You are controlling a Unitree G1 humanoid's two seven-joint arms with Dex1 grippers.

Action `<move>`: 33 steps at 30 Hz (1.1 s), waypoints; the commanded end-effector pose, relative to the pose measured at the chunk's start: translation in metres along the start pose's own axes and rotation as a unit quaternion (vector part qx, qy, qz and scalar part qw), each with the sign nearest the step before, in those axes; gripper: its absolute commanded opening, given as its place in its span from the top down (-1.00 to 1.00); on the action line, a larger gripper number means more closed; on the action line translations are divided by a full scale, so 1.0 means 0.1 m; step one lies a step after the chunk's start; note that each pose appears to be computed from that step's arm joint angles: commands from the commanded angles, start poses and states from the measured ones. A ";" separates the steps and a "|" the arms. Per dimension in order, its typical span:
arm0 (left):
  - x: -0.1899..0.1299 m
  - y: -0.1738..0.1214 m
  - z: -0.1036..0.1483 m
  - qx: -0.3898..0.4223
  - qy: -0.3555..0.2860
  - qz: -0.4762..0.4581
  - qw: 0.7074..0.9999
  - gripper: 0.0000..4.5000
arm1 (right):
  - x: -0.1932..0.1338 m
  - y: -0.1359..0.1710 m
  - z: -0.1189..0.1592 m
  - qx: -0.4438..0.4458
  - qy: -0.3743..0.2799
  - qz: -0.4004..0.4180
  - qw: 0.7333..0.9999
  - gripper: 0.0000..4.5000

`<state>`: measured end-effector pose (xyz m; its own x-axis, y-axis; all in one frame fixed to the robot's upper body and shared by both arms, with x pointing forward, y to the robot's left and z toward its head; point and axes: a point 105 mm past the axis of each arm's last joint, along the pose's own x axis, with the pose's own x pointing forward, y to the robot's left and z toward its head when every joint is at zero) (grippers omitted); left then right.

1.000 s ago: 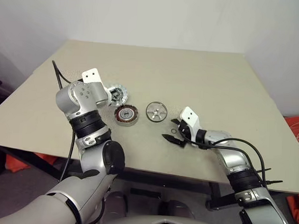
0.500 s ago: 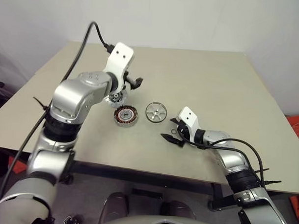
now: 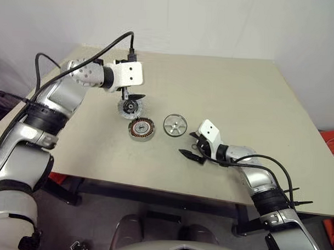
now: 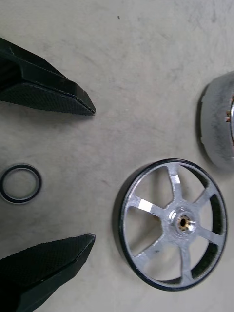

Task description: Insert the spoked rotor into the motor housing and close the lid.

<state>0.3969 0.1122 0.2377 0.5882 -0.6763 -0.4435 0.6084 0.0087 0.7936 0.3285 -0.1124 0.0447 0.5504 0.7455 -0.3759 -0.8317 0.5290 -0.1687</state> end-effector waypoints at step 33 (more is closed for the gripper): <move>0.17 -0.88 -0.19 0.057 0.035 -0.407 0.911 -0.95 | -0.07 -0.05 0.16 -0.021 -0.018 -0.024 0.999 -0.94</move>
<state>0.3604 0.1135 0.1458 -0.0217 -0.3879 -0.9214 0.8110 -0.5458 0.2106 0.3276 -0.1153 0.0458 0.5766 0.7219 -0.3825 -0.8136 0.5501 -0.1884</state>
